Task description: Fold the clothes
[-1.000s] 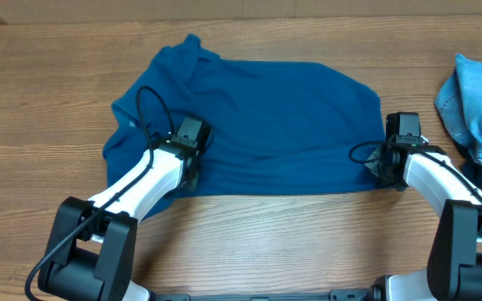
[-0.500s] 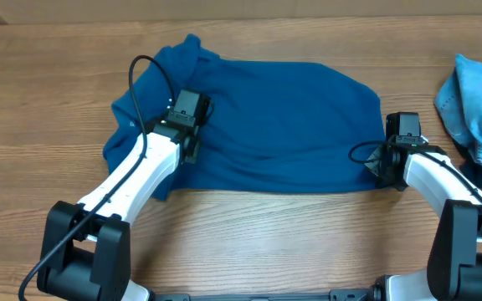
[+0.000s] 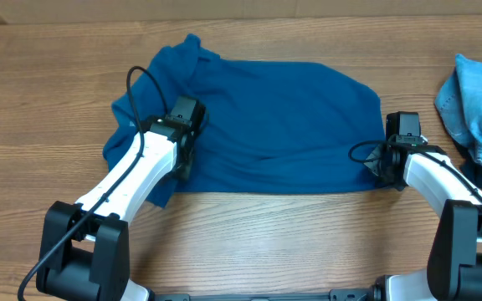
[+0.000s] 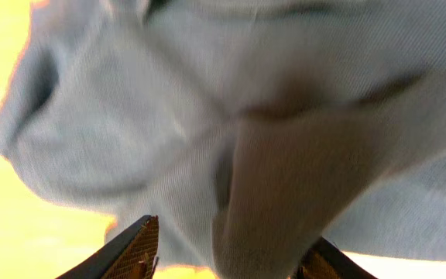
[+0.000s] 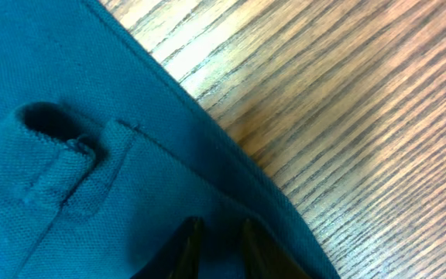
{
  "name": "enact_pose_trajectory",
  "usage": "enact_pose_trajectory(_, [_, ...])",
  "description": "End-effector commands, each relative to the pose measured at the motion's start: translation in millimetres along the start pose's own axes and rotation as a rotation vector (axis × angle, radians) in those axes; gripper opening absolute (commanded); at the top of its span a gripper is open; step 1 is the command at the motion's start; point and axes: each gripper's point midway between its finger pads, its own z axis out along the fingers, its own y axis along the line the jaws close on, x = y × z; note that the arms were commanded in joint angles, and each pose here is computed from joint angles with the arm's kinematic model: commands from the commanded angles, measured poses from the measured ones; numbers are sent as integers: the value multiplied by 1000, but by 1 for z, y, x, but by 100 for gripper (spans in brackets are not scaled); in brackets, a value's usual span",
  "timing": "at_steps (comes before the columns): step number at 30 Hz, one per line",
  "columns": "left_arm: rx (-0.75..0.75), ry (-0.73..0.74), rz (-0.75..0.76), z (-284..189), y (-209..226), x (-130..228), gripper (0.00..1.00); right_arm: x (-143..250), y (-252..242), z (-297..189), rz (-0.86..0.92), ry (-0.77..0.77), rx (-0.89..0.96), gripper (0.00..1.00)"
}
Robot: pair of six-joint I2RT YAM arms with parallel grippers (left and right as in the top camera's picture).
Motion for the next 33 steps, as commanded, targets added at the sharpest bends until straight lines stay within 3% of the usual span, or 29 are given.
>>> enact_pose_trajectory(1, [24, 45, -112, -3, -8, 9, 56, 17, -16, 12, 0, 58, 53, 24])
enact_pose_trajectory(10, [0, 57, -61, 12, -38, 36, 59, 17, -16, 12, 0, 58, 53, 25])
enact_pose_trajectory(22, [-74, 46, -105, 47, -33, 62, 59, 18, -16, 11, 0, 58, 53, 25])
enact_pose_trajectory(25, [-79, 49, -104, 48, -32, 64, 48, 18, -16, 11, -1, 59, 54, 25])
enact_pose_trajectory(29, [-88, 52, -106, 48, -30, 65, 24, 18, -16, 11, -1, 59, 53, 25])
enact_pose_trajectory(33, [-138, 55, -123, 47, -21, 68, 9, 18, -16, 11, -1, 59, 54, 25])
